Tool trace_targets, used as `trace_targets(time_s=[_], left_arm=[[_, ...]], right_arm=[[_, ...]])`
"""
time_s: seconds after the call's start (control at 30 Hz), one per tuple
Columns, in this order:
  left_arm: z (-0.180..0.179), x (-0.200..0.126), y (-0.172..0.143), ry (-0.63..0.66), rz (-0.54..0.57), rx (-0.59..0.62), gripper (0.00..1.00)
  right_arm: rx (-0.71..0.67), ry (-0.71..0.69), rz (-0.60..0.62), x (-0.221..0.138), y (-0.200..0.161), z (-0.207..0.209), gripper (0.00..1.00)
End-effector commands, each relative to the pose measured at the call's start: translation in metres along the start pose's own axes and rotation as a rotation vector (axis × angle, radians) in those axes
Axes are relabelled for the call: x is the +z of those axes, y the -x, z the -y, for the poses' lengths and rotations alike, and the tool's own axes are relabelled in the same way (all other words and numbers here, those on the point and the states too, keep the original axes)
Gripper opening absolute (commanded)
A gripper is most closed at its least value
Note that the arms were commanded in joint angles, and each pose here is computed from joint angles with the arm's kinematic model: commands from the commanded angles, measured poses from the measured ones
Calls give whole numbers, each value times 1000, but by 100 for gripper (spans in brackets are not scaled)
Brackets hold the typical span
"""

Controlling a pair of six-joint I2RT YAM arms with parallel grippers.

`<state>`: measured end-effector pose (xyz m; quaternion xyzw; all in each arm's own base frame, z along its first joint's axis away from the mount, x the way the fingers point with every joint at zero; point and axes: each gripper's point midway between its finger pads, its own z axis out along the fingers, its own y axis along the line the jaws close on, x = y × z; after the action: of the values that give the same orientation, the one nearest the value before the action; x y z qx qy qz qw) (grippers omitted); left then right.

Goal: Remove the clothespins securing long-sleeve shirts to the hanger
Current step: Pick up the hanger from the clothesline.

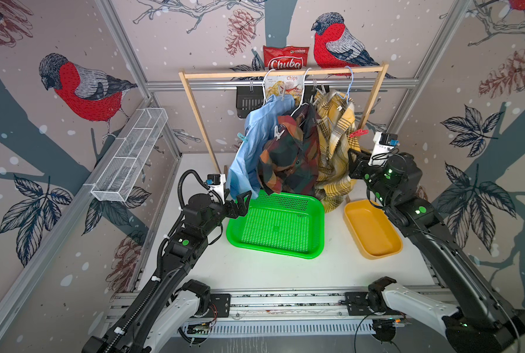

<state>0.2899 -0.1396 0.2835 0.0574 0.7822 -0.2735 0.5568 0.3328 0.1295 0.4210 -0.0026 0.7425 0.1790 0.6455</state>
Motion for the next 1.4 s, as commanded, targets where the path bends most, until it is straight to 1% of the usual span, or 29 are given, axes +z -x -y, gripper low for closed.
trace_targets(time_s=[0.0,0.13,0.37,0.67,0.8,0.87,0.97,1.03,1.17,1.3,1.37], left_arm=[[5,-1,7,-20,29,-14,96],[5,1,5,-22,19,-18,95],[8,5,-1,-39,-2,-10,93],[22,14,-12,-75,-57,16,92],[39,17,-21,-101,-82,66,92],[50,18,-27,-119,-100,95,92],[65,21,-40,-148,-137,117,91],[69,24,-45,-156,-157,106,91],[87,25,-47,-199,-164,122,91],[116,24,-62,-258,-206,187,91],[132,22,-70,-303,-219,193,91]], right_arm=[[3,43,44,-4,15,-10,22],[7,60,64,-12,24,-13,0],[16,87,155,-36,55,-18,0],[-18,135,239,-52,89,-33,0],[-6,133,310,-68,117,-35,0],[4,113,329,-74,124,-32,0],[17,84,307,-80,119,-24,0],[27,83,310,-88,114,-20,0],[37,53,315,-108,115,-10,0],[46,50,311,-126,114,-5,0],[50,55,303,-132,112,-4,0]])
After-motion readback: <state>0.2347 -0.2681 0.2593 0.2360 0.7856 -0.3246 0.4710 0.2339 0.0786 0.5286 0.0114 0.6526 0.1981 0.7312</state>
